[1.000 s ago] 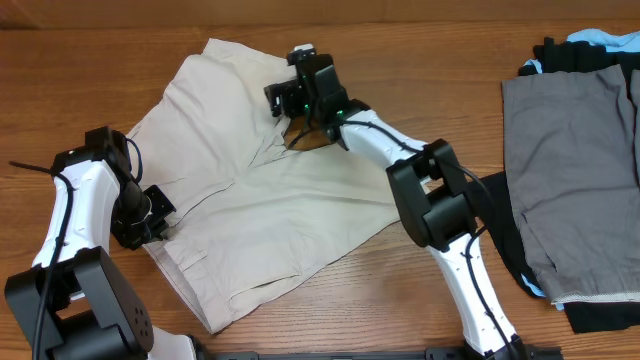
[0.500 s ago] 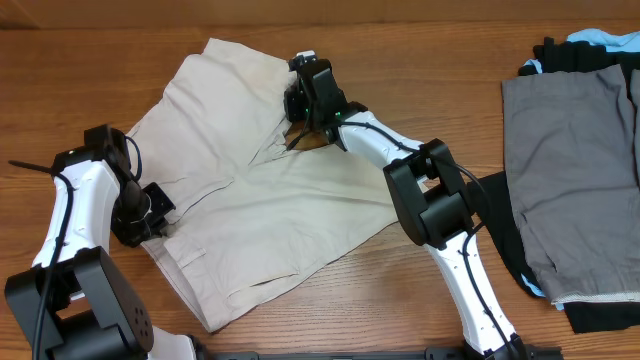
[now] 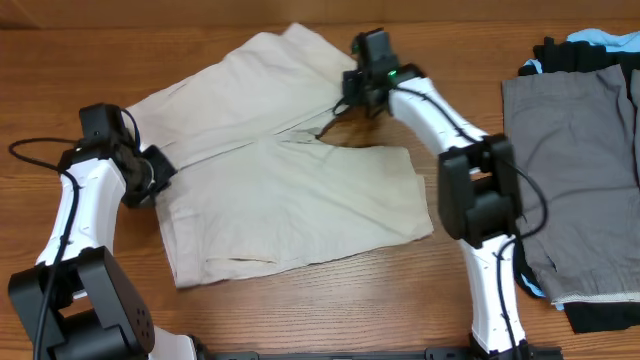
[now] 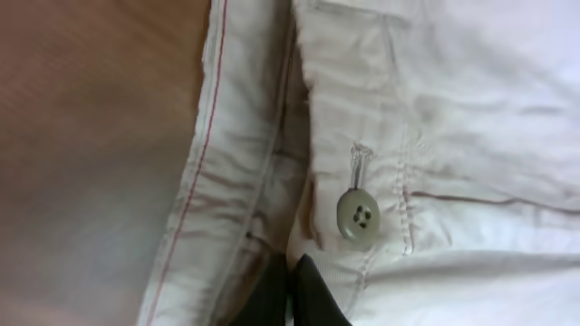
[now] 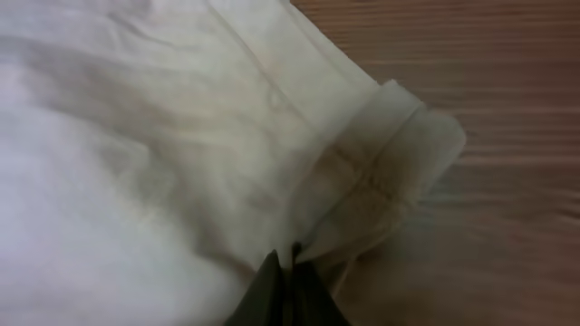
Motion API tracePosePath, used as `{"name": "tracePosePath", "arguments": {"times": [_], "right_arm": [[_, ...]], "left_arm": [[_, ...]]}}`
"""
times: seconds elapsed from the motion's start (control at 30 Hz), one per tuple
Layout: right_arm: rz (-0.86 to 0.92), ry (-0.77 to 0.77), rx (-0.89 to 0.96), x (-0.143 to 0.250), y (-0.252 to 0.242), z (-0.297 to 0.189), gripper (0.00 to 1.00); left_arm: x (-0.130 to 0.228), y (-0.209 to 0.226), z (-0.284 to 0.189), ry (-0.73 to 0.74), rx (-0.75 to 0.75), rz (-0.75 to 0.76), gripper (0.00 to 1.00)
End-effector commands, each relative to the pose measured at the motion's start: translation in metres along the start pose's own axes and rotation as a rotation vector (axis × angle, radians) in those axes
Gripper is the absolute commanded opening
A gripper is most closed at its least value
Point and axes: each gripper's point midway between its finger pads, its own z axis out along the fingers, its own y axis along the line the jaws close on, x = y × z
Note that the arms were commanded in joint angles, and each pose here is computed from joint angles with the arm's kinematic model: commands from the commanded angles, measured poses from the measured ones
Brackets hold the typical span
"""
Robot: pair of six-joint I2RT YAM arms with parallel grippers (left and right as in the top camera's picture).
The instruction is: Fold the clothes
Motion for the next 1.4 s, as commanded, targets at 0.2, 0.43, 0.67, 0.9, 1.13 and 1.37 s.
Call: {"name": "tracePosePath", "arguments": {"times": [0.2, 0.43, 0.67, 0.9, 1.13, 1.37], "right_arm": [[0.126, 0.191, 0.239, 0.025, -0.103, -0.058, 0.04], [0.18, 0.391, 0.3, 0.073, -0.116, -0.077, 0.04], [0.277, 0.517, 0.382, 0.103, -0.133, -0.097, 0.37], [0.308, 0.566, 0.403, 0.113, -0.142, -0.106, 0.37], [0.331, 0.58, 0.369, 0.113, -0.139, -0.115, 0.33], [0.385, 0.517, 0.272, 0.093, -0.13, -0.141, 0.33]], "left_arm": [[-0.035, -0.028, -0.01, -0.159, 0.056, 0.138, 0.04], [-0.014, -0.002, -0.003, -0.076, -0.079, 0.129, 0.04], [-0.009, 0.007, -0.004, -0.057, -0.123, 0.126, 0.04], [-0.016, 0.003, -0.004, -0.087, -0.111, 0.128, 0.04], [-0.029, 0.008, -0.006, -0.143, -0.148, 0.128, 0.04], [-0.044, 0.01, -0.009, -0.21, -0.176, 0.126, 0.11]]}}
